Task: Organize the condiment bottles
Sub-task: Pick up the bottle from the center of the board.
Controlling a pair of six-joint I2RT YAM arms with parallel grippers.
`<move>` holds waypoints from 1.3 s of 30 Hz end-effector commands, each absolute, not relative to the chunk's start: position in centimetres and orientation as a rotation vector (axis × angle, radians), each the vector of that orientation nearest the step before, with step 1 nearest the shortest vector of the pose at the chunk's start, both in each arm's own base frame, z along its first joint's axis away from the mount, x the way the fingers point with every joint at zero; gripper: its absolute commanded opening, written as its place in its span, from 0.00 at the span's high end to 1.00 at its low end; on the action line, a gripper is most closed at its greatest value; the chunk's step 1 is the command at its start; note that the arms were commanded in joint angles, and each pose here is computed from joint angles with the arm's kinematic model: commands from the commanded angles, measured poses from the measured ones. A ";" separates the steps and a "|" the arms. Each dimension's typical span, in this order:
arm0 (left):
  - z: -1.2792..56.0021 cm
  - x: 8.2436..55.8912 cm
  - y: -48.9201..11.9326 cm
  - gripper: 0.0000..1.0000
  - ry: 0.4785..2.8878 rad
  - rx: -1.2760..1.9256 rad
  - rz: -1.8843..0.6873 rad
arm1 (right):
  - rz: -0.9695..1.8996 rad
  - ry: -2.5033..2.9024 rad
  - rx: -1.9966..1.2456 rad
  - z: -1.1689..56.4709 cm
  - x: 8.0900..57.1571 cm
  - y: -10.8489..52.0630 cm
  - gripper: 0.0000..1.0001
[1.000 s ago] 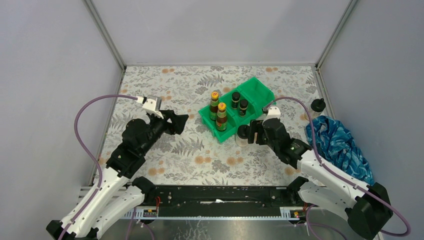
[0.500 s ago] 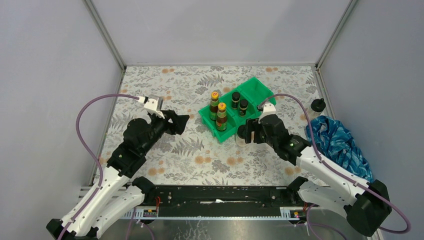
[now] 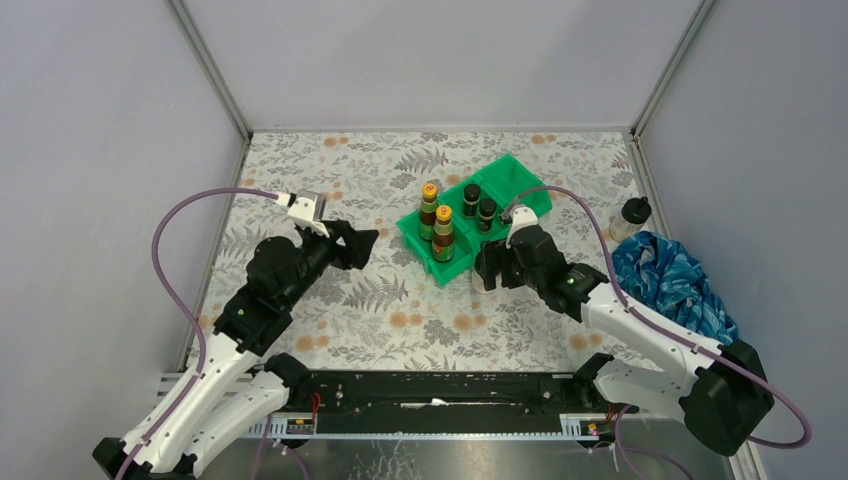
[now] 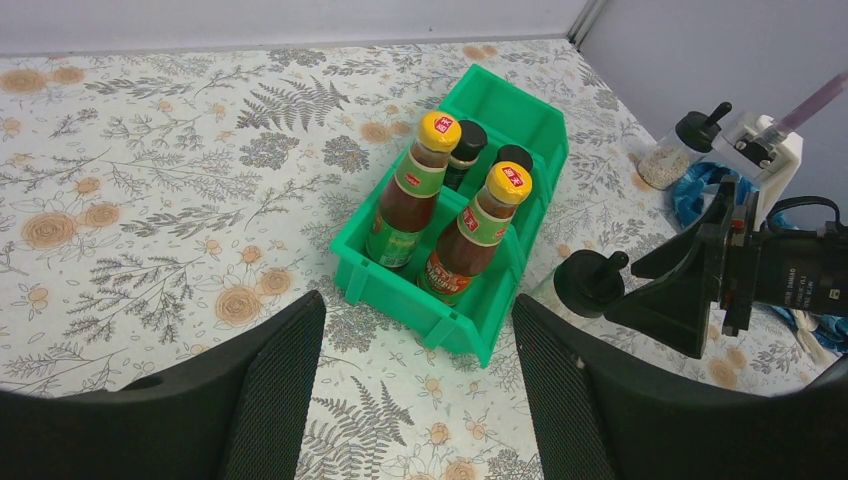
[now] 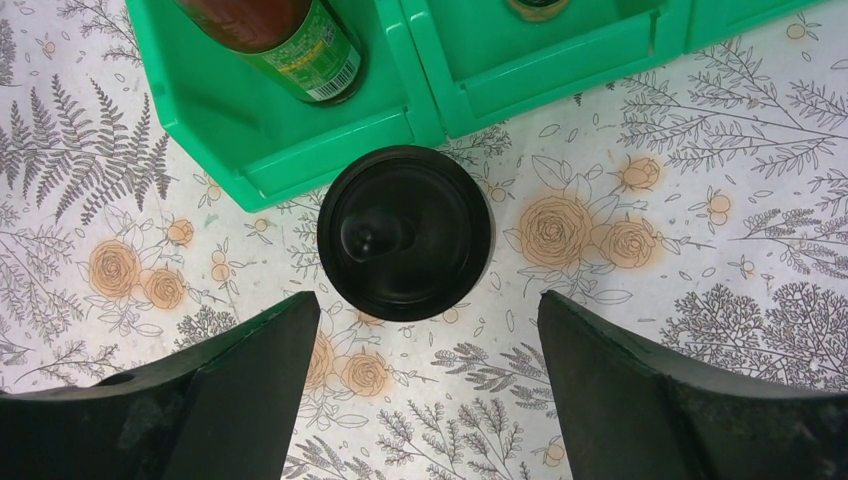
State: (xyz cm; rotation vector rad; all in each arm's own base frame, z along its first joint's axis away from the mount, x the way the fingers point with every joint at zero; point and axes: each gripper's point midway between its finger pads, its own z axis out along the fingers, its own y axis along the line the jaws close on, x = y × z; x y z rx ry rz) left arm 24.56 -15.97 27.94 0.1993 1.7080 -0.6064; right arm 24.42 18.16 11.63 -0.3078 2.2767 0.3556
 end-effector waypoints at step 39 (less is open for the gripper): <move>29.4 24.3 -16.0 0.26 1.667 0.201 -0.618 | 0.411 2.236 -0.393 12.1 26.9 21.7 0.13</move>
